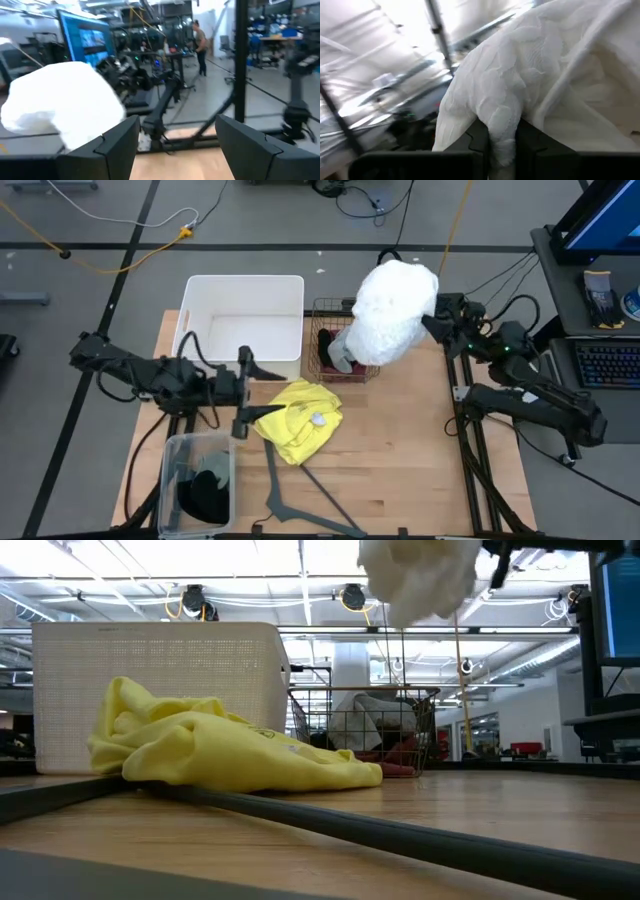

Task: Pick & Place Cloths
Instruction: Put the white dress into the white bin

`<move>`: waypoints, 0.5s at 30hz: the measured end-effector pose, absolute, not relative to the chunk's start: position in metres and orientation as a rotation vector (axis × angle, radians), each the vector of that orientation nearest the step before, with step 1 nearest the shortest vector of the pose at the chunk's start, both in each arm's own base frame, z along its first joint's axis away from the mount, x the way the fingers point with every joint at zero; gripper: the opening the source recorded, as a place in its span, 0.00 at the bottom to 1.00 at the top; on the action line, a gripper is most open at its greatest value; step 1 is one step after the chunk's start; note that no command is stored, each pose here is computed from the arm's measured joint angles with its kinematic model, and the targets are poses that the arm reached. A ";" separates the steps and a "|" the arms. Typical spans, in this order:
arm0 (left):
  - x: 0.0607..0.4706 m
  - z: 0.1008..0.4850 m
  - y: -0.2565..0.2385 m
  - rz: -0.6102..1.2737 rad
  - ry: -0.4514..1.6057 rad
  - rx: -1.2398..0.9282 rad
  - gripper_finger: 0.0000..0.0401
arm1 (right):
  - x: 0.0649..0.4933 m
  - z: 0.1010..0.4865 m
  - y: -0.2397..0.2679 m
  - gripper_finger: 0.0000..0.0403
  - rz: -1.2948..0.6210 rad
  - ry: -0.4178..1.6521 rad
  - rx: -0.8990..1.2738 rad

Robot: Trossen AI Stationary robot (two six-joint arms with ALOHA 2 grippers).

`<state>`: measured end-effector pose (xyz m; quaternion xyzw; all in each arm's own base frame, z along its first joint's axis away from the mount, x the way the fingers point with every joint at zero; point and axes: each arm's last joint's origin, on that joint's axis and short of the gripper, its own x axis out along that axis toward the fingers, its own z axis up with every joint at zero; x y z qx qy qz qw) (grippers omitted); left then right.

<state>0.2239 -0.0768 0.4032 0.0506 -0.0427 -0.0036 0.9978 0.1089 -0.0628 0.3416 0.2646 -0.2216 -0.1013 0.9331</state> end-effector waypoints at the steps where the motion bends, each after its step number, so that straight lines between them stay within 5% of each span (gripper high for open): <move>1: 0.228 0.402 -0.074 0.009 -0.088 0.101 0.66 | 0.112 0.343 -0.064 0.09 -0.170 -0.461 0.534; 15: 0.281 0.386 -0.036 0.180 -0.158 0.087 0.67 | 0.157 0.381 -0.077 0.09 0.075 -0.411 0.316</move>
